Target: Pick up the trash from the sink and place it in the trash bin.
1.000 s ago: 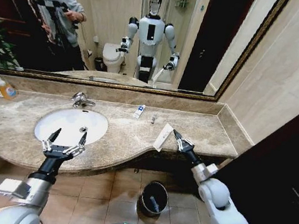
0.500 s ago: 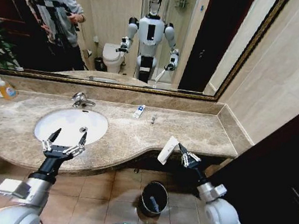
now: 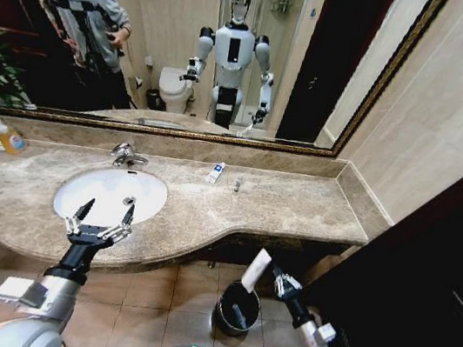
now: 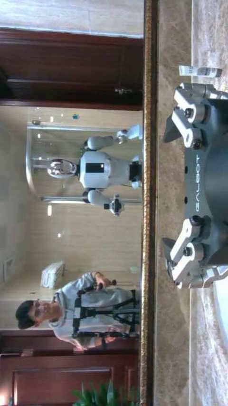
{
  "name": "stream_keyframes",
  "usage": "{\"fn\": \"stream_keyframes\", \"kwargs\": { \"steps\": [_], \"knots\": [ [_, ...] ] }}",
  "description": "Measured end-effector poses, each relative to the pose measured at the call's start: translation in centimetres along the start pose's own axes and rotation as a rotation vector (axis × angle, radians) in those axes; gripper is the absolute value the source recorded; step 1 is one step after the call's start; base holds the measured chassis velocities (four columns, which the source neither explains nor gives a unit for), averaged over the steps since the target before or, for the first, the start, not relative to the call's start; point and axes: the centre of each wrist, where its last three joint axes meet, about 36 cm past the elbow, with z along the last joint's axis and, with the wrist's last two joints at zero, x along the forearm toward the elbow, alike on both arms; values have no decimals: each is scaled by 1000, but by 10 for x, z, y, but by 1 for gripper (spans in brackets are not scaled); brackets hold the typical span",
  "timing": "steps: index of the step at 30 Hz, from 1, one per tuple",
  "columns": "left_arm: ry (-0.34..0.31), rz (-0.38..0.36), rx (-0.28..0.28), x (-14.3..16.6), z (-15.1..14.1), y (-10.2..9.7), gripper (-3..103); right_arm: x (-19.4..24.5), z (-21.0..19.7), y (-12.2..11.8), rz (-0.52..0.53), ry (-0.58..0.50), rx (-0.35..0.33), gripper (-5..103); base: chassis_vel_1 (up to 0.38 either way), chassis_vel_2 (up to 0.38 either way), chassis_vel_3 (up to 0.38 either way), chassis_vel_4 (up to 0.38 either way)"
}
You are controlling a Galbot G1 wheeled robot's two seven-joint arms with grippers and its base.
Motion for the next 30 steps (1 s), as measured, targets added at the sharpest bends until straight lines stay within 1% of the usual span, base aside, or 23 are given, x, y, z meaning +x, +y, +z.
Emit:
{"fn": "stream_keyframes", "kwargs": {
  "steps": [2,3,5,8,9,13,15,17,19,20,24,26,27,30],
  "knots": [
    [0,0,0,0,0,0,100,2,18,-1,10,46,-2,0,0,0,0,0],
    [0,0,0,0,0,0,100,1,34,-3,17,82,-5,0,0,0,0,0],
    [0,0,0,0,0,0,100,-1,42,-5,22,100,-1,0,0,0,0,0],
    [0,0,0,0,0,0,100,-5,74,-11,31,171,14,0,0,0,0,0],
    [0,0,0,0,0,0,100,-5,74,-11,31,171,14,0,0,0,0,0],
    [0,0,0,0,0,0,100,-15,108,-13,34,234,19,0,0,0,0,0],
    [0,0,0,0,0,0,100,-17,114,-12,34,244,19,0,0,0,0,0],
    [0,0,0,0,0,0,100,-20,121,-8,29,257,16,0,0,0,0,0],
    [0,0,0,0,0,0,100,-30,133,2,7,276,30,0,0,0,0,0],
    [0,0,0,0,0,0,100,-30,133,2,7,276,30,0,0,0,0,0],
    [0,0,0,0,0,0,100,-48,153,22,-27,305,37,0,0,0,0,0],
    [0,0,0,0,0,0,100,-49,155,23,-29,308,39,0,0,0,0,0],
    [0,0,0,0,0,0,100,-56,166,29,-44,322,51,0,0,0,0,0],
    [0,0,0,0,0,0,100,-67,175,31,-60,339,66,0,0,0,0,0]
  ]
}}
